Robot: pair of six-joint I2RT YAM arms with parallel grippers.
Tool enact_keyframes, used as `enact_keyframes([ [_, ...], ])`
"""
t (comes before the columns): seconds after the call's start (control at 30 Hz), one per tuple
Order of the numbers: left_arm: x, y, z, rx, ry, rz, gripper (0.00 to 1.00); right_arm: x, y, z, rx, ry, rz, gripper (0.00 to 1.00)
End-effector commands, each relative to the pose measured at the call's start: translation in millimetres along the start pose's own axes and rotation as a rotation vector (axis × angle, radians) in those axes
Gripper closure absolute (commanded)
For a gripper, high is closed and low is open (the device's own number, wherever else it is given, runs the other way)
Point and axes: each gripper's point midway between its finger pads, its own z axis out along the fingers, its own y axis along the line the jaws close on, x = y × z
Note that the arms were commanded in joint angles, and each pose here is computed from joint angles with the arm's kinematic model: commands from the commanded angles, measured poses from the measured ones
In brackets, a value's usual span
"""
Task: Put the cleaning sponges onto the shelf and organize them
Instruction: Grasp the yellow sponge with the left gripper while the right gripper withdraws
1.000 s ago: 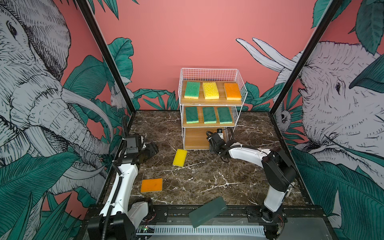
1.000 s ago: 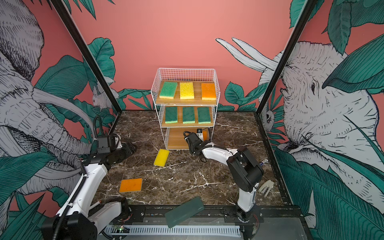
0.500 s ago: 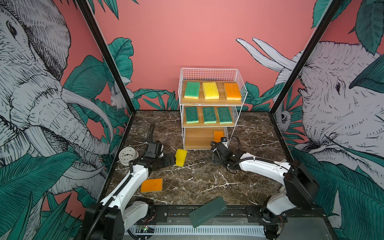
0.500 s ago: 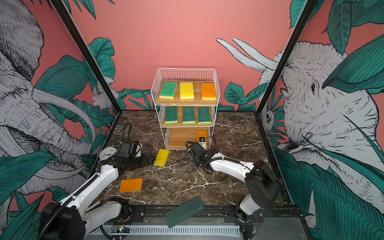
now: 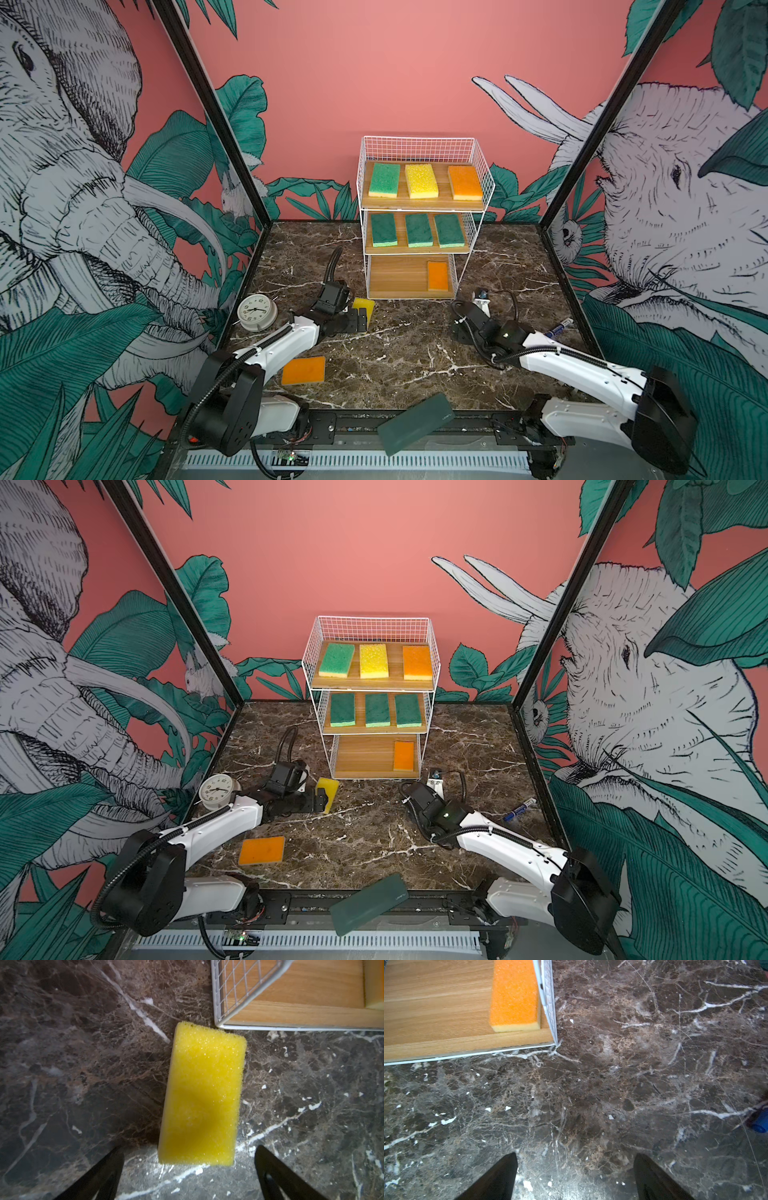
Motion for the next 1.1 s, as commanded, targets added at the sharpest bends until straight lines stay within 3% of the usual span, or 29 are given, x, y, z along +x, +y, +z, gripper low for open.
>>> enact_keyframes([
  [0.0, -1, -1, 8, 0.007, -0.042, 0.021, 0.01, 0, -13, -3, 0.051, -0.012, 0.027, 0.1],
  [0.2, 6, -9, 15, -0.011, -0.063, 0.067, 0.02, -4, -15, -6, 0.065, -0.018, 0.023, 0.1],
  [0.47, 23, 2, 21, -0.052, -0.039, 0.035, 0.03, 4, -19, -4, 0.068, -0.006, 0.046, 0.1],
  [0.83, 31, -4, 33, -0.103, 0.006, 0.129, 0.06, 4, -27, -11, 0.066, -0.023, 0.063, 0.1],
  [1.07, 45, -2, 34, -0.14, 0.033, 0.131, 0.13, 6, -31, -13, 0.069, -0.017, 0.065, 0.1],
])
